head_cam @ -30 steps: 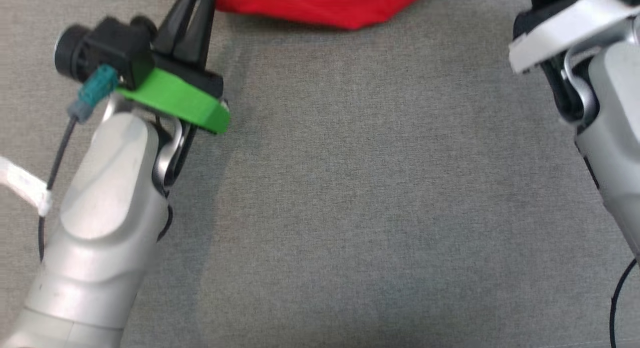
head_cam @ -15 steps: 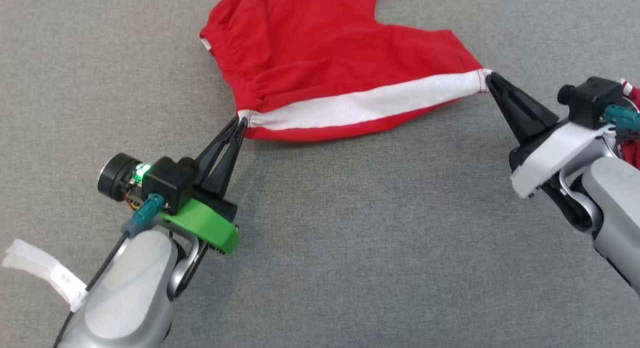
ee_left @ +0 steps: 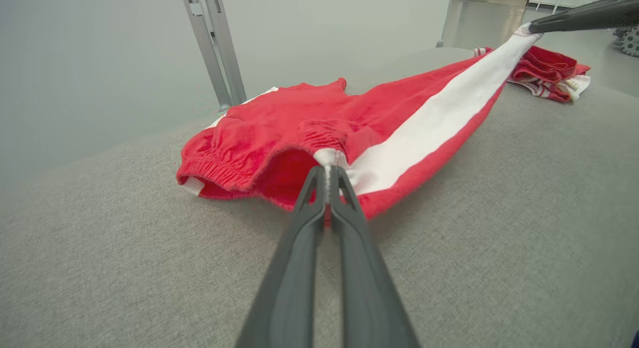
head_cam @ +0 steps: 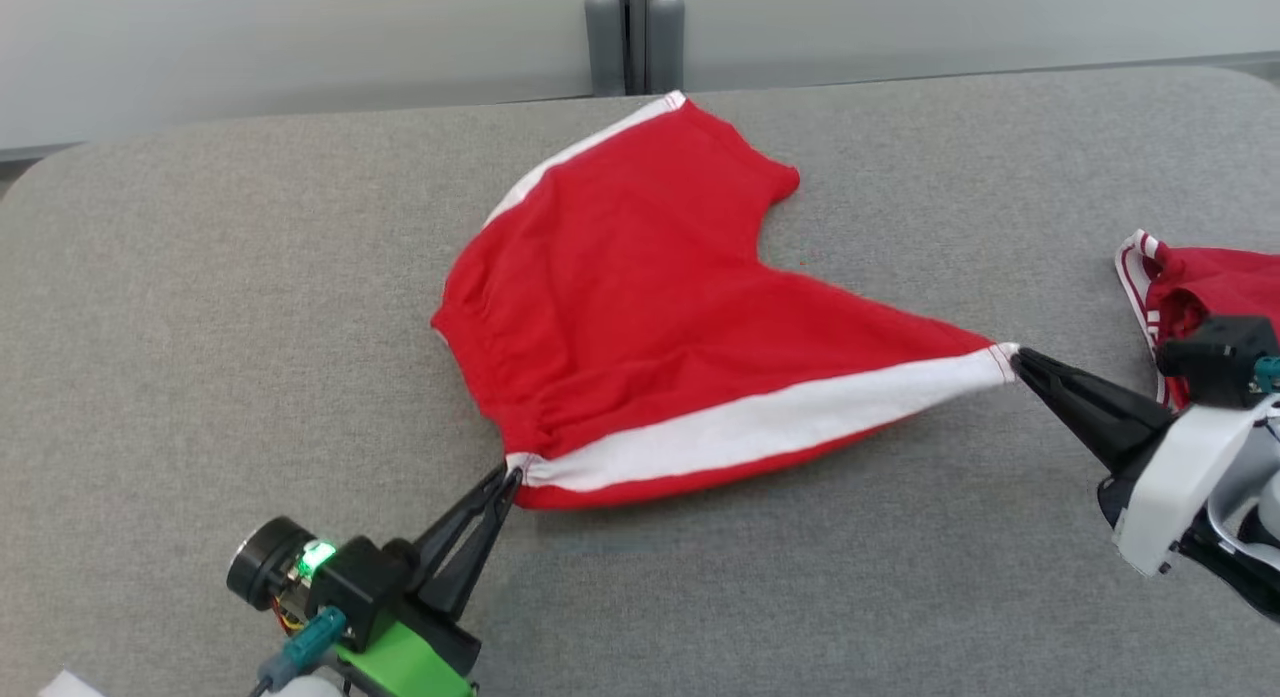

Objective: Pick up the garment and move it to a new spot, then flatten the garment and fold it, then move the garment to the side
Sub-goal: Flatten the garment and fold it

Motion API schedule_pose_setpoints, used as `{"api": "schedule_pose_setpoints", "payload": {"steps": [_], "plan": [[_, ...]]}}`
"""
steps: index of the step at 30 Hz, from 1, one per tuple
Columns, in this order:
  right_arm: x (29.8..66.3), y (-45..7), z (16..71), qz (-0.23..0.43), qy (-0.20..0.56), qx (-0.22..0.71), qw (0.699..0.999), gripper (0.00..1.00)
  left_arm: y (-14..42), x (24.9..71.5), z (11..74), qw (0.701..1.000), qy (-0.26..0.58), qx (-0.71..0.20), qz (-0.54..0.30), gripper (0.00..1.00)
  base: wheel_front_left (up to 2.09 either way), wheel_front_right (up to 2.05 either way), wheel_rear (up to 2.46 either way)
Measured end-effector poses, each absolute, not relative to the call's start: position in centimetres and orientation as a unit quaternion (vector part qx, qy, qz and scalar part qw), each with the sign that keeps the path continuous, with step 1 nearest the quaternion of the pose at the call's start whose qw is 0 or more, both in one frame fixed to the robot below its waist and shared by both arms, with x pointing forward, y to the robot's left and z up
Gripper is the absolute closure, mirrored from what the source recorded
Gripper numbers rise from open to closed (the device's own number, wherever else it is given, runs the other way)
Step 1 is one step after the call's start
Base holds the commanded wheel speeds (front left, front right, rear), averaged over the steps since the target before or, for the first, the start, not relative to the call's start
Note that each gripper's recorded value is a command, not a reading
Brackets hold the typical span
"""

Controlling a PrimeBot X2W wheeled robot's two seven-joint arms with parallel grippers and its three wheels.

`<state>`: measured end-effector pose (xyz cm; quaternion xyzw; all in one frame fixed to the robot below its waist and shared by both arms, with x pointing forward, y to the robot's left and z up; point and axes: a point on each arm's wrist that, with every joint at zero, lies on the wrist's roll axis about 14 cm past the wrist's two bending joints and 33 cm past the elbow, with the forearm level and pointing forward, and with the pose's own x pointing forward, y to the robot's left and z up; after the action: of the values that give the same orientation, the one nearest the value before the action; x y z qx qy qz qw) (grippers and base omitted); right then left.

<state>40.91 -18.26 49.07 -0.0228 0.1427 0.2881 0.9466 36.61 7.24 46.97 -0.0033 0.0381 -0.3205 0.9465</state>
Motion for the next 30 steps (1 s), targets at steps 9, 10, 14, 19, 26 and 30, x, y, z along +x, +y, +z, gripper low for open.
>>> {"api": "schedule_pose_setpoints", "payload": {"steps": [9, 10, 14, 19, 26, 30], "plan": [[39.7, -20.6, 52.2, 0.288, 0.132, -0.047, 0.947, 1.0, 7.4, 35.0, 49.4, 0.944, 0.004, -0.01, -0.329, 1.0, 0.0, 0.0, 0.0], [40.2, -20.7, 52.7, 0.286, 0.126, -0.051, 0.948, 1.0, 7.6, 35.3, 49.5, 0.946, 0.001, -0.009, -0.324, 1.0, 0.0, 0.0, 0.0], [42.9, -20.2, 54.3, 0.294, 0.103, -0.084, 0.946, 1.0, 7.3, 37.1, 50.9, 0.949, -0.027, -0.009, -0.315, 1.0, 0.0, 0.0, 0.0], [47.6, -17.7, 56.7, 0.315, 0.07, -0.127, 0.938, 1.0, 7.4, 40.1, 52.2, 0.954, -0.054, -0.013, -0.294, 1.0, 0.0, 0.0, 0.0], [55.0, -13.2, 56.7, 0.337, 0.058, -0.177, 0.923, 1.0, 8.4, 44.1, 51.4, 0.965, -0.049, -0.019, -0.258, 1.0, 0.0, 0.0, 0.0], [58.2, -10.8, 55.1, 0.349, 0.071, -0.192, 0.915, 1.0, 9.3, 45.7, 50.2, 0.971, -0.033, -0.017, -0.236, 1.0, 0.0, 0.0, 0.0]]}}
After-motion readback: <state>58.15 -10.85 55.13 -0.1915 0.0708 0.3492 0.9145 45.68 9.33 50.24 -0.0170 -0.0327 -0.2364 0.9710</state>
